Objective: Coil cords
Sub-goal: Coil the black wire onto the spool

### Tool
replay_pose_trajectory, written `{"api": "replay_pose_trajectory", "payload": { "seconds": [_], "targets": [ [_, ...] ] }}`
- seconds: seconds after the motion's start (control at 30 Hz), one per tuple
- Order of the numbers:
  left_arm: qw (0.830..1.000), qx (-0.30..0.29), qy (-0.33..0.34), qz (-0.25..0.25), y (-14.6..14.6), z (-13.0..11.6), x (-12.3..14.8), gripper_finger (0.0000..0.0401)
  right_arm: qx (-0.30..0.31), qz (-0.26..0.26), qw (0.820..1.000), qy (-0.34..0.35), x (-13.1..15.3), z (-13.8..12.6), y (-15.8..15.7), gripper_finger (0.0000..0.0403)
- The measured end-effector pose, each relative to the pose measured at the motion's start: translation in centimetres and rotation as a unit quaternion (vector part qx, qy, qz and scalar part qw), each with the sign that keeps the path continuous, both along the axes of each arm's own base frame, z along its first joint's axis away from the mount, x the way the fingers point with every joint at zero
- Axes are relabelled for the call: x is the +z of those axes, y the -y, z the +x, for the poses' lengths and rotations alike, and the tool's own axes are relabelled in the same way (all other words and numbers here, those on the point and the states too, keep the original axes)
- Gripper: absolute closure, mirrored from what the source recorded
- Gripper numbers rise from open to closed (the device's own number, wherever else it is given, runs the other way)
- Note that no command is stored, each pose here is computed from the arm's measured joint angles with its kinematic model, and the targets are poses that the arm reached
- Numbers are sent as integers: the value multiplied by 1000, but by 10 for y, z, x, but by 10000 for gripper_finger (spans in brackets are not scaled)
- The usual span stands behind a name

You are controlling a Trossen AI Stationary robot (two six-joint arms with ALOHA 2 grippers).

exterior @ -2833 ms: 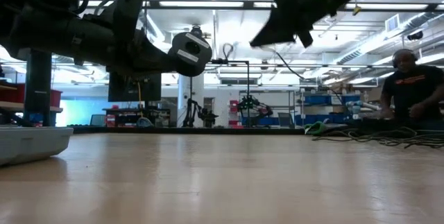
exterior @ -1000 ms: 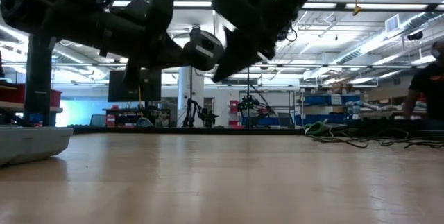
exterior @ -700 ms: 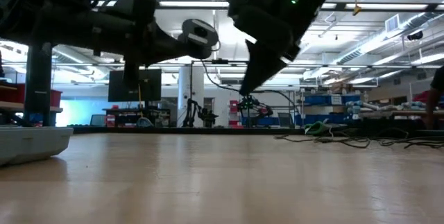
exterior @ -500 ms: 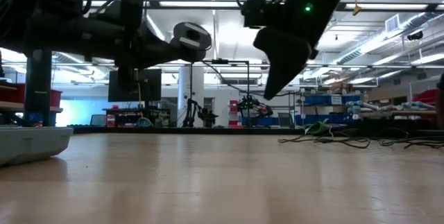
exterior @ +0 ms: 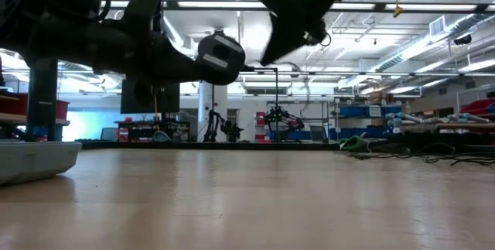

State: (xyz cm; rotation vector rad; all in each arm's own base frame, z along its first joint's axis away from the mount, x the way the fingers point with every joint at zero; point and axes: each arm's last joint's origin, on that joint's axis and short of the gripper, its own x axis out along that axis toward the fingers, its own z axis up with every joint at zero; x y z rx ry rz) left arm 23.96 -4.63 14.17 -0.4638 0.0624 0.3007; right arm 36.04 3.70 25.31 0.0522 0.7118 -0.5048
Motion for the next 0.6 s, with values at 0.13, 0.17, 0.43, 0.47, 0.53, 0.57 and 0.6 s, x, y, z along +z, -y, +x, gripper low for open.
{"api": "replay_pose_trajectory", "payload": {
  "seconds": [0.13, 0.17, 0.43, 0.47, 0.53, 0.57, 0.6],
  "targets": [
    [999, 20, -31, 8, 0, 3, -3, 401, 34, 24, 998, 52, 9, 10, 7, 403],
    [999, 30, -35, 11, -1, 3, -4, 401, 43, 29, 997, 64, 11, 12, 8, 403],
    [995, 79, -54, 24, -3, 2, -7, 401, 57, 27, 995, 83, 14, 14, 4, 403],
    [995, 79, -56, 30, -3, 2, -7, 401, 45, 17, 996, 75, 13, 13, 4, 403],
    [995, 77, -56, 31, -2, 2, -7, 401, 11, -1, 999, 53, 9, 8, 6, 403],
    [995, 75, -57, 31, -2, 2, -7, 401, -3, -5, 999, 39, 7, 5, 7, 403],
    [995, 73, -57, 32, -1, 1, -7, 401, -17, -5, 1000, 26, 6, 2, 8, 403]
  ]
}}
